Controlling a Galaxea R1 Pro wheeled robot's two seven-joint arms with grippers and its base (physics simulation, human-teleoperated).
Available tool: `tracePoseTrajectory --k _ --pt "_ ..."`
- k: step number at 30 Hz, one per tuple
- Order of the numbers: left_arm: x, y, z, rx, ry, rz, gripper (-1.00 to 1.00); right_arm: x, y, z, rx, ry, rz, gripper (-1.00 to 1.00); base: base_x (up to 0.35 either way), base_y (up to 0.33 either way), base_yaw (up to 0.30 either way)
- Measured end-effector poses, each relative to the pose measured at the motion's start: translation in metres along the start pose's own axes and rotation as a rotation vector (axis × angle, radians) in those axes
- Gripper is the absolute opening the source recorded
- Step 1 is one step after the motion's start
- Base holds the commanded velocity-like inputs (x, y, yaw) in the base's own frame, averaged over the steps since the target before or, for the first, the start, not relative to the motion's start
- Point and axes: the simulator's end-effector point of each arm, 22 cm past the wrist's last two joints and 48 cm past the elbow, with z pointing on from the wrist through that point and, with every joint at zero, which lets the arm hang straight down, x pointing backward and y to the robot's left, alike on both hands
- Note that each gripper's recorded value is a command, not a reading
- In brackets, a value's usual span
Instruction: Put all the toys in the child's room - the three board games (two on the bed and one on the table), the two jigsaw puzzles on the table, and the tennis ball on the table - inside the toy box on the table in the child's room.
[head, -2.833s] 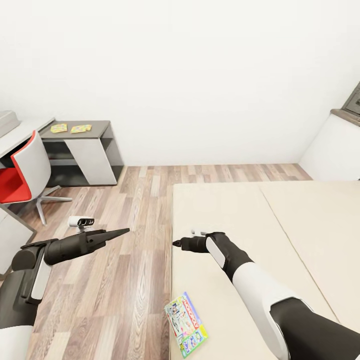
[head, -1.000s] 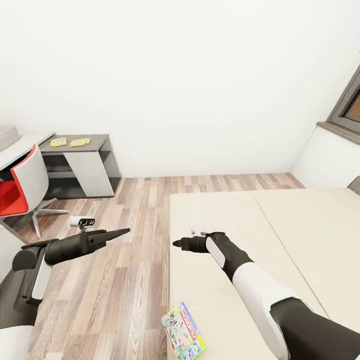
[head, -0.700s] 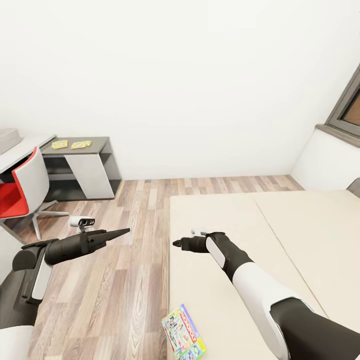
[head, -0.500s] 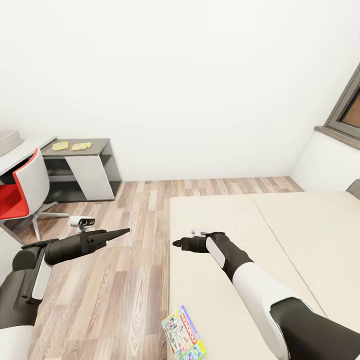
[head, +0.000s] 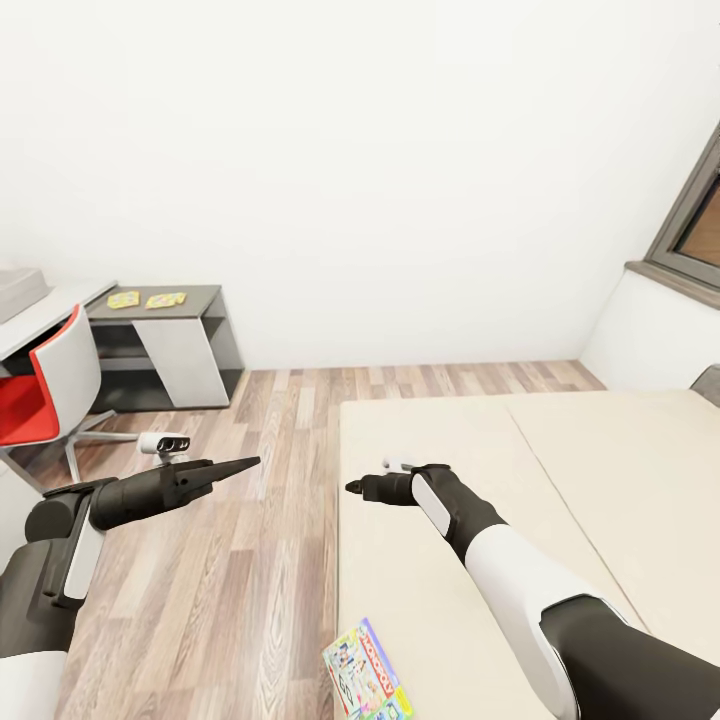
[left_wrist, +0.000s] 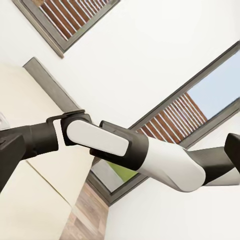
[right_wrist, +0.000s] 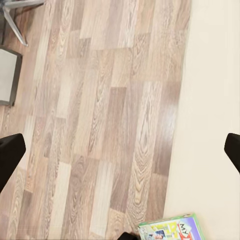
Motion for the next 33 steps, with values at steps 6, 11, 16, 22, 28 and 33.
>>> tracePoseTrajectory --k 6,11,16,22,28,33 --pt "-0.002 -0.005 0.000 0.003 -0.001 0.009 1.00 -0.004 0.003 -0.004 -0.001 -0.008 -0.005 1.00 0.000 0.000 0.000" --pt "-0.004 -0.008 0.000 0.004 -0.001 0.017 1.00 -0.007 0.005 -0.007 -0.001 -0.015 -0.009 1.00 0.000 0.000 0.000" --pt "-0.005 -0.012 0.001 0.006 -0.002 0.025 1.00 -0.010 0.007 -0.011 -0.002 -0.022 -0.014 1.00 0.000 0.000 0.000" --pt "-0.007 -0.017 0.001 0.009 -0.003 0.035 1.00 -0.014 0.010 -0.015 -0.002 -0.031 -0.019 1.00 0.000 0.000 0.000" --pt "-0.009 -0.022 0.001 0.013 -0.004 0.044 1.00 -0.018 0.013 -0.019 -0.003 -0.039 -0.024 1.00 0.000 0.000 0.000" --pt "-0.010 -0.026 0.001 0.014 -0.004 0.052 1.00 -0.021 0.015 -0.022 -0.003 -0.046 -0.028 1.00 0.000 0.000 0.000"
